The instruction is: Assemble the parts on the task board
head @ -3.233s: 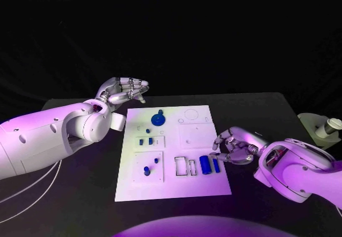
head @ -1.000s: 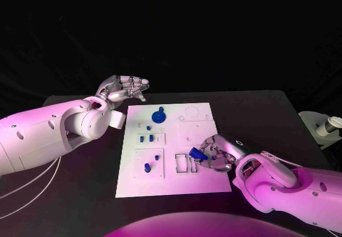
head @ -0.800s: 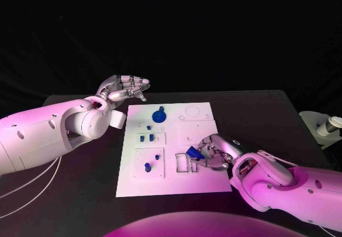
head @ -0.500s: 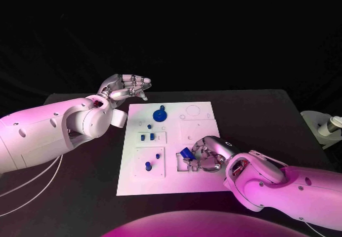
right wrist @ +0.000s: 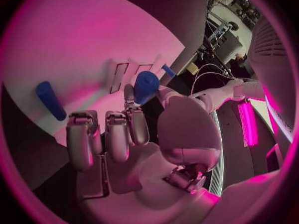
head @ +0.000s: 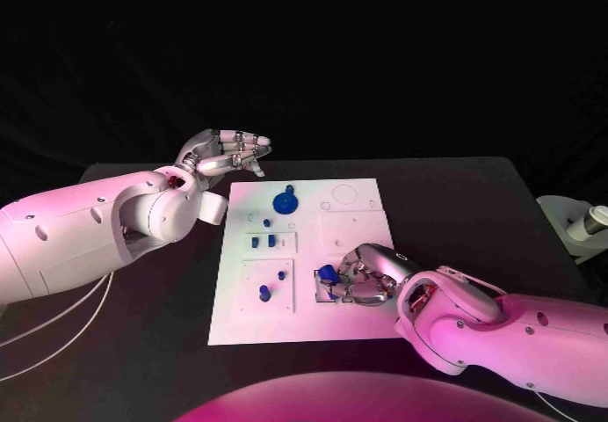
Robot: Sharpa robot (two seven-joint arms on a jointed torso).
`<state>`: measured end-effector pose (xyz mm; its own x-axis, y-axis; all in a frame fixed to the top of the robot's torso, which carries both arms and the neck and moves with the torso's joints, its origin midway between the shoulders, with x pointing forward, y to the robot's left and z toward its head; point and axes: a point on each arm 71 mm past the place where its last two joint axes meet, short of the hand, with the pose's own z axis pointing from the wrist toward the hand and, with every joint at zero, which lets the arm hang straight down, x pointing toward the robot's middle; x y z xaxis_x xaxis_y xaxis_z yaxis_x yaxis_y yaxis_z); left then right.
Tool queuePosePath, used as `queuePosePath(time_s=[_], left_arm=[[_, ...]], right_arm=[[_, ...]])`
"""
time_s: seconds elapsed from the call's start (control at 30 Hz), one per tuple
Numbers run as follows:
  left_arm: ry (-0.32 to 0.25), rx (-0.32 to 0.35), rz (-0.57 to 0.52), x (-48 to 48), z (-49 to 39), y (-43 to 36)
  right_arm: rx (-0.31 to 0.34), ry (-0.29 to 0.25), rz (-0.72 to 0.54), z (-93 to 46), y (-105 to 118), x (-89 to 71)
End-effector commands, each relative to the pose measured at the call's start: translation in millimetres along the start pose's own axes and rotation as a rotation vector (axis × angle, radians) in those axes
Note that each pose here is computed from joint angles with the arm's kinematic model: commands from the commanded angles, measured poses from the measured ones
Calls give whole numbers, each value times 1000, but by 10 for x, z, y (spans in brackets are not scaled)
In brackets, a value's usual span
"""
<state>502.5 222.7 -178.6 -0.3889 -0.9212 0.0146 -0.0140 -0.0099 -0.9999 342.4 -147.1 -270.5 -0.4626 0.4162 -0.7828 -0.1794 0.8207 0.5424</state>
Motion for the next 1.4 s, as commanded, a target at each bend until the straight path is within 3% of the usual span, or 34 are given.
queuePosePath(time_s=[0.03, 0.33, 0.77, 1.1, 1.4], left_arm=[[21, 3, -11, 30, 5, -8], [22, 2, -10, 33, 4, -8], [21, 1, -10, 26, 3, -7], [19, 0, -9, 14, -4, -7], [17, -2, -8, 3, -9, -5]], right_arm=[[2, 44, -26, 1, 2, 36], [26, 52, -62, 36, -30, 46], [7, 22, -60, 61, -2, 35], [-65, -20, -38, -6, 37, -20], [-95, -14, -43, -82, 25, -52]])
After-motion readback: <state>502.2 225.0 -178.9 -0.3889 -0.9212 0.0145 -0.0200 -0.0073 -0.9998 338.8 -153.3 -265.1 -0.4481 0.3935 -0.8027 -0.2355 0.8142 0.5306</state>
